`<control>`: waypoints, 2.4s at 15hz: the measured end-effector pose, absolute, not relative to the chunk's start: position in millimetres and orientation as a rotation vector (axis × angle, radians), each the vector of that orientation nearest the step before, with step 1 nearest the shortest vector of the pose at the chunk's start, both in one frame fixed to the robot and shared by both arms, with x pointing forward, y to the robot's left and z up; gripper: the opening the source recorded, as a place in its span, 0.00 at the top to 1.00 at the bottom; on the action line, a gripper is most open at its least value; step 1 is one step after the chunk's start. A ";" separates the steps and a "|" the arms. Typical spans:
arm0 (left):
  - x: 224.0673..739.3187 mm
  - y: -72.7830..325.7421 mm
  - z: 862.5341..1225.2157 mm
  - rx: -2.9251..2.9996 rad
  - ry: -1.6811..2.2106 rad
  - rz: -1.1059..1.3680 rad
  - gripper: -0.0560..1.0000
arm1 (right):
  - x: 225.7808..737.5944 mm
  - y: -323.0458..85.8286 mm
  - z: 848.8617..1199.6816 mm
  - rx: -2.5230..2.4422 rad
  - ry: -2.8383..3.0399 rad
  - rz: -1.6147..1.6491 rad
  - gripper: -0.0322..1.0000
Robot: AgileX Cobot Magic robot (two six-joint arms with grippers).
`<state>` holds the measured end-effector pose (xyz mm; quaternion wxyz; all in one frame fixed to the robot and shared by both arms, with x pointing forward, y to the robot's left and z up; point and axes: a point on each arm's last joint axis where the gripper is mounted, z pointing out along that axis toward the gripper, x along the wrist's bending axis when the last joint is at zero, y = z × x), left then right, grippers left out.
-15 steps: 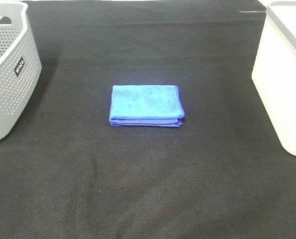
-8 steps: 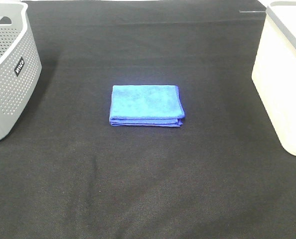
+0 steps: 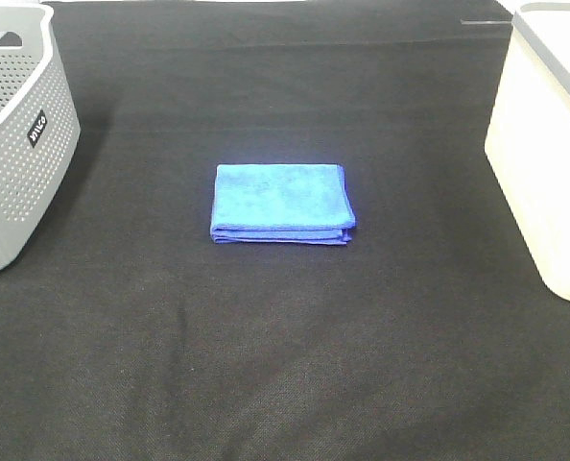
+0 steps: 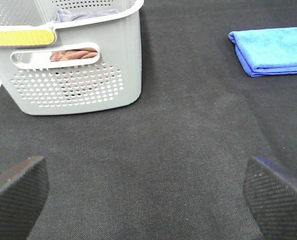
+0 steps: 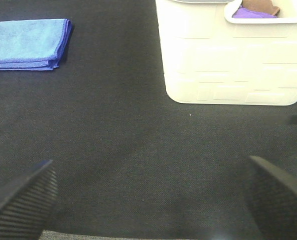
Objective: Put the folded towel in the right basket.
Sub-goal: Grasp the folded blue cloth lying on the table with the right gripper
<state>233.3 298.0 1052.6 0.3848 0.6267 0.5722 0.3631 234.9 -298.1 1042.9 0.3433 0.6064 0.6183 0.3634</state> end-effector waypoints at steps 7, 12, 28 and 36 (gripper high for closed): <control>233.3 298.3 1052.6 1.604 1.450 0.924 0.01 | 236.0 -297.7 1037.0 1.574 1.646 0.916 0.02; 233.3 298.3 1052.6 1.604 1.450 0.924 0.01 | 236.0 -297.7 1037.0 1.570 1.649 0.913 0.02; 233.2 297.7 1052.7 1.602 1.447 0.915 0.01 | 236.0 -297.7 1037.0 1.569 1.650 0.913 0.02; 233.2 297.7 1052.7 1.602 1.447 0.915 0.01 | 287.1 -289.3 1116.6 1.681 1.805 0.875 0.03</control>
